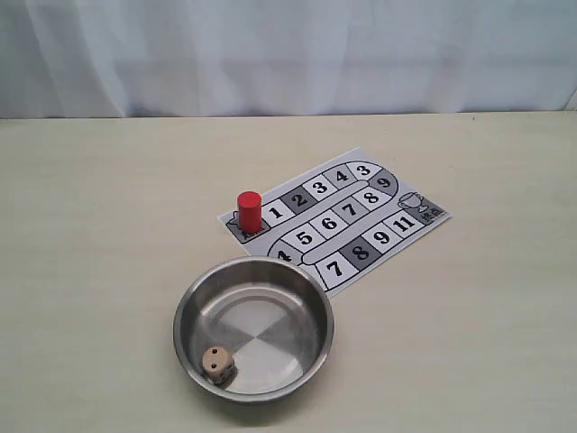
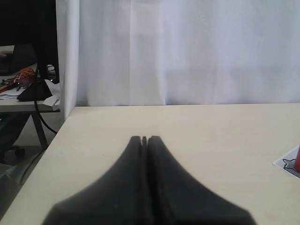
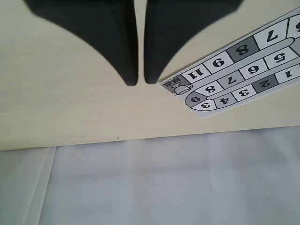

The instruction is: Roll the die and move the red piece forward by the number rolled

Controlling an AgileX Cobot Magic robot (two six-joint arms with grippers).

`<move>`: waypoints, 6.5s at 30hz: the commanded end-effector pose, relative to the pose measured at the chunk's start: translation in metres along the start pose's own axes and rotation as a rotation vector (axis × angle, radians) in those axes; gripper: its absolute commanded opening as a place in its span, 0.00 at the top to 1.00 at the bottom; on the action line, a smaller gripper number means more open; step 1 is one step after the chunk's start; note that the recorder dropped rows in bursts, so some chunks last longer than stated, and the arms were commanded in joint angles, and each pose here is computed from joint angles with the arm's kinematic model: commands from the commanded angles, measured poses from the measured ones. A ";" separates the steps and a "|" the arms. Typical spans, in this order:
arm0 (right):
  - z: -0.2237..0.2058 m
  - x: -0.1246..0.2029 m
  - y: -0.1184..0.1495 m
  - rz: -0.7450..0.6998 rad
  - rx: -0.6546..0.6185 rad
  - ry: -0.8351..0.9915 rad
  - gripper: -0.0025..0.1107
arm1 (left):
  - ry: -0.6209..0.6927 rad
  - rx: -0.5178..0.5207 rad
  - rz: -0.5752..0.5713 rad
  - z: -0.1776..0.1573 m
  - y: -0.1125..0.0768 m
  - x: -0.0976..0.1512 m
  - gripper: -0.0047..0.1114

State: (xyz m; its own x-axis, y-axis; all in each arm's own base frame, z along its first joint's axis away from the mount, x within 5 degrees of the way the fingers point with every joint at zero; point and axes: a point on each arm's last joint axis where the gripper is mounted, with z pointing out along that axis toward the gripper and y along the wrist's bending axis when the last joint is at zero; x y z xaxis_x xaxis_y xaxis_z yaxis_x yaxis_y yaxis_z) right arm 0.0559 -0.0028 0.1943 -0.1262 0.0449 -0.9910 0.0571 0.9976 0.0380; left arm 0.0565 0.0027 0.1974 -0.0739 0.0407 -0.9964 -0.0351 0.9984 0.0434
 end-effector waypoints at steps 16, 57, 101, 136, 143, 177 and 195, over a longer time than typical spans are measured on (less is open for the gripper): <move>-0.003 -0.024 0.000 0.099 -0.014 -0.271 0.94 | -0.016 0.001 -0.003 0.000 0.000 -0.003 0.96; 0.070 -0.143 0.064 -0.112 -0.633 0.432 0.69 | -0.018 0.001 -0.003 0.000 0.000 -0.003 0.96; 0.178 -0.038 0.262 -0.949 -1.351 0.601 0.46 | -0.018 0.001 -0.003 0.000 0.000 -0.003 0.96; 0.180 0.032 0.294 -1.550 -1.535 0.450 0.44 | -0.018 0.001 -0.002 0.000 0.000 -0.003 0.96; 0.189 0.042 0.300 -1.542 -1.490 0.395 0.44 | -0.018 0.001 -0.002 0.000 0.000 -0.003 0.96; 0.186 0.055 0.304 -1.477 -1.543 0.428 0.66 | -0.018 0.001 -0.004 0.000 0.000 -0.003 0.96; 0.186 0.055 0.303 -1.462 -1.541 0.446 0.88 | -0.018 0.001 -0.004 0.000 0.000 -0.003 0.96</move>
State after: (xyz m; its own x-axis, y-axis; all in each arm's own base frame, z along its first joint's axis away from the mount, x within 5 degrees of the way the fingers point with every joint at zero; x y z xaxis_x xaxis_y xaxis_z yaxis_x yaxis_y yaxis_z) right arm 0.2517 0.2928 0.1284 0.5002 -0.8020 -0.3265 -0.8640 -0.4370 -0.2501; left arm 0.0565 0.0027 0.1974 -0.0739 0.0407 -0.9964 -0.0351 0.9984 0.0434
